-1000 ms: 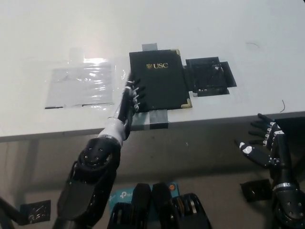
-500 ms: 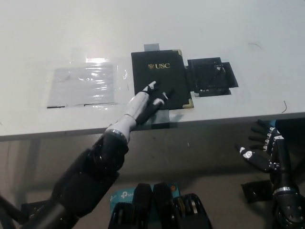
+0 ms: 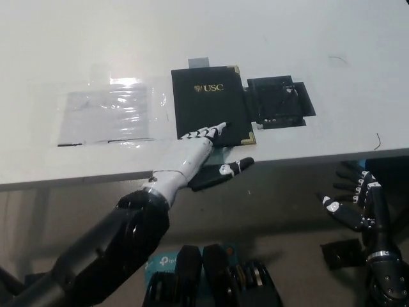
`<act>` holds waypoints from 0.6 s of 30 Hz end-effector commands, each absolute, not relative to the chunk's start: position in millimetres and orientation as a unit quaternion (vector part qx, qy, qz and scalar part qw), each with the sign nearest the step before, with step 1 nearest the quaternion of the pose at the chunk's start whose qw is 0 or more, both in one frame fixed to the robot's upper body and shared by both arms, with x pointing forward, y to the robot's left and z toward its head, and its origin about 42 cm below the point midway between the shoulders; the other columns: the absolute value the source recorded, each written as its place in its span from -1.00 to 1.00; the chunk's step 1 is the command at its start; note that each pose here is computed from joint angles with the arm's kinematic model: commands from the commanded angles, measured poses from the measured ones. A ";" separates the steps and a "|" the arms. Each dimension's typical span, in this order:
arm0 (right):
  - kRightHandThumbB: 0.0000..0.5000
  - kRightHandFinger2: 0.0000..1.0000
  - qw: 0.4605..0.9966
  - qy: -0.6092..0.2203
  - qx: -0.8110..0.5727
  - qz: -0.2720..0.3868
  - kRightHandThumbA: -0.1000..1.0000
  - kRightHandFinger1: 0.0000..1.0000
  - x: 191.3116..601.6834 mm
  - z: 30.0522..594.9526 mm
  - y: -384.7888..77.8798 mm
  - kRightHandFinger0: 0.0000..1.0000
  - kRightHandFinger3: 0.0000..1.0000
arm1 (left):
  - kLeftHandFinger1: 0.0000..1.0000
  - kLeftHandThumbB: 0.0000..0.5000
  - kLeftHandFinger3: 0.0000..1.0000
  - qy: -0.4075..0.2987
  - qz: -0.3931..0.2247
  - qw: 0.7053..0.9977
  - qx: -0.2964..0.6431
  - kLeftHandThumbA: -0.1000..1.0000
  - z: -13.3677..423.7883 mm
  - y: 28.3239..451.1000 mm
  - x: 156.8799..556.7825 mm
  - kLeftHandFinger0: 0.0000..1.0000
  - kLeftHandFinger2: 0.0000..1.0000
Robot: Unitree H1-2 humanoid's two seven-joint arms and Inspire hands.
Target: The robot uses its left hand to push the cover of the diary kept in the middle of the desk towards the right to close it
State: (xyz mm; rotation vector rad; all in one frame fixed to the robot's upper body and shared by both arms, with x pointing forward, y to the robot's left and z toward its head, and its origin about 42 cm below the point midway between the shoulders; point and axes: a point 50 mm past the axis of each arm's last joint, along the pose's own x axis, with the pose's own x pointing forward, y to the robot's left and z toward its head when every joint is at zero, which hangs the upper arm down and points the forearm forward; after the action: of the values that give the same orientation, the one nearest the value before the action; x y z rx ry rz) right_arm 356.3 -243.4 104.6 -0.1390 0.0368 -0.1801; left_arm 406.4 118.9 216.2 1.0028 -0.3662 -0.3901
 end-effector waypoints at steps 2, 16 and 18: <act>-0.67 0.34 0.993 -0.036 -0.065 -0.092 0.80 0.16 368.3 130.0 -243.5 -0.12 0.63 | 1.00 -0.36 1.00 -0.360 -0.079 0.850 0.376 1.00 299.6 163.5 321.0 1.00 1.00; -0.83 0.39 0.993 -0.036 -0.067 -0.096 0.73 0.21 368.5 132.9 -243.9 -0.09 0.67 | 1.00 -0.45 1.00 -0.205 0.028 0.955 0.212 1.00 199.9 285.8 237.7 1.00 1.00; -0.82 0.40 0.992 -0.035 -0.067 -0.096 0.73 0.22 369.9 133.3 -244.5 -0.09 0.68 | 1.00 -0.56 1.00 -0.181 0.029 0.966 0.184 1.00 175.8 296.2 236.5 0.99 1.00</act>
State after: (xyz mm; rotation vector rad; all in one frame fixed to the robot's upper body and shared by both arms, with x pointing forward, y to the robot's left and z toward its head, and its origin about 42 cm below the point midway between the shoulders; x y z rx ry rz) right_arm 356.9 -244.9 105.7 -0.1397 0.0333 -0.1837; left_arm 253.7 266.9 190.7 0.5535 -0.2657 0.0109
